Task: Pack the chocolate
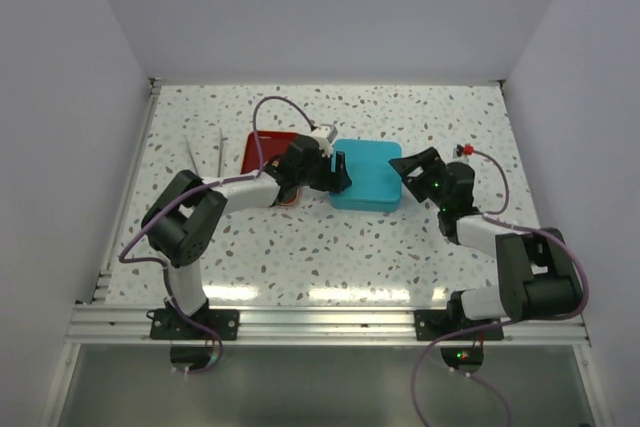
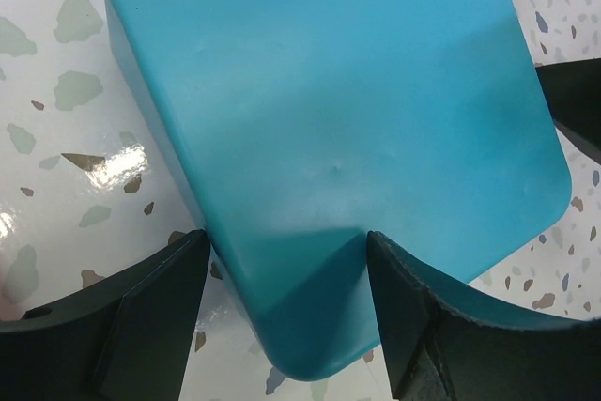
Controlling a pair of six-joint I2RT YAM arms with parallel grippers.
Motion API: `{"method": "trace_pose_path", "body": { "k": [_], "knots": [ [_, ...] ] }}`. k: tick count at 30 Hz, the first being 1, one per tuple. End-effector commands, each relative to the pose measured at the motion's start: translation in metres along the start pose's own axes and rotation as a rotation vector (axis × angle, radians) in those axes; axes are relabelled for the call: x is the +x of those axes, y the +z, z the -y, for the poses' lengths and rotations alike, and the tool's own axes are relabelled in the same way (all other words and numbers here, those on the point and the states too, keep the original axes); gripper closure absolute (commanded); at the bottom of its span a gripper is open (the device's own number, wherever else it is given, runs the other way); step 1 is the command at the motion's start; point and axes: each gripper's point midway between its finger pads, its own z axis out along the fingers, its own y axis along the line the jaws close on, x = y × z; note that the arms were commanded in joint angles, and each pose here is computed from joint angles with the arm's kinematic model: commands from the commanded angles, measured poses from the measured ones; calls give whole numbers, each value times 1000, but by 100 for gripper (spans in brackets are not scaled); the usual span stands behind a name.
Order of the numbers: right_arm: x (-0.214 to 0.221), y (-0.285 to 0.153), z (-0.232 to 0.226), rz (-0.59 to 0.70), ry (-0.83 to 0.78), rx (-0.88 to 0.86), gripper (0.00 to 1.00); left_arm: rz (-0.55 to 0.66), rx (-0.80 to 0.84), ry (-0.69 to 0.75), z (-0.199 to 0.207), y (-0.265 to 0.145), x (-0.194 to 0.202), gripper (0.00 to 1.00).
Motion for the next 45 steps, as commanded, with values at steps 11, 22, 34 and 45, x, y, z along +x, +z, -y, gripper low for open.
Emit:
{"method": "trace_pose_path", "body": {
  "k": [11,22,34,45],
  "knots": [
    [-30,-9,-8,90,-103,40,19,44,35,25,13,0,-21,27],
    [-30,-12,13,68,-178,162,20,56,37,28,17,-1,-28,27],
    [-29,-2,26,25,-220,230,21,45,18,40,14,6,-32,27],
    [-24,4,41,-17,-252,281,23,32,-8,38,8,8,-28,27]
  ]
}}
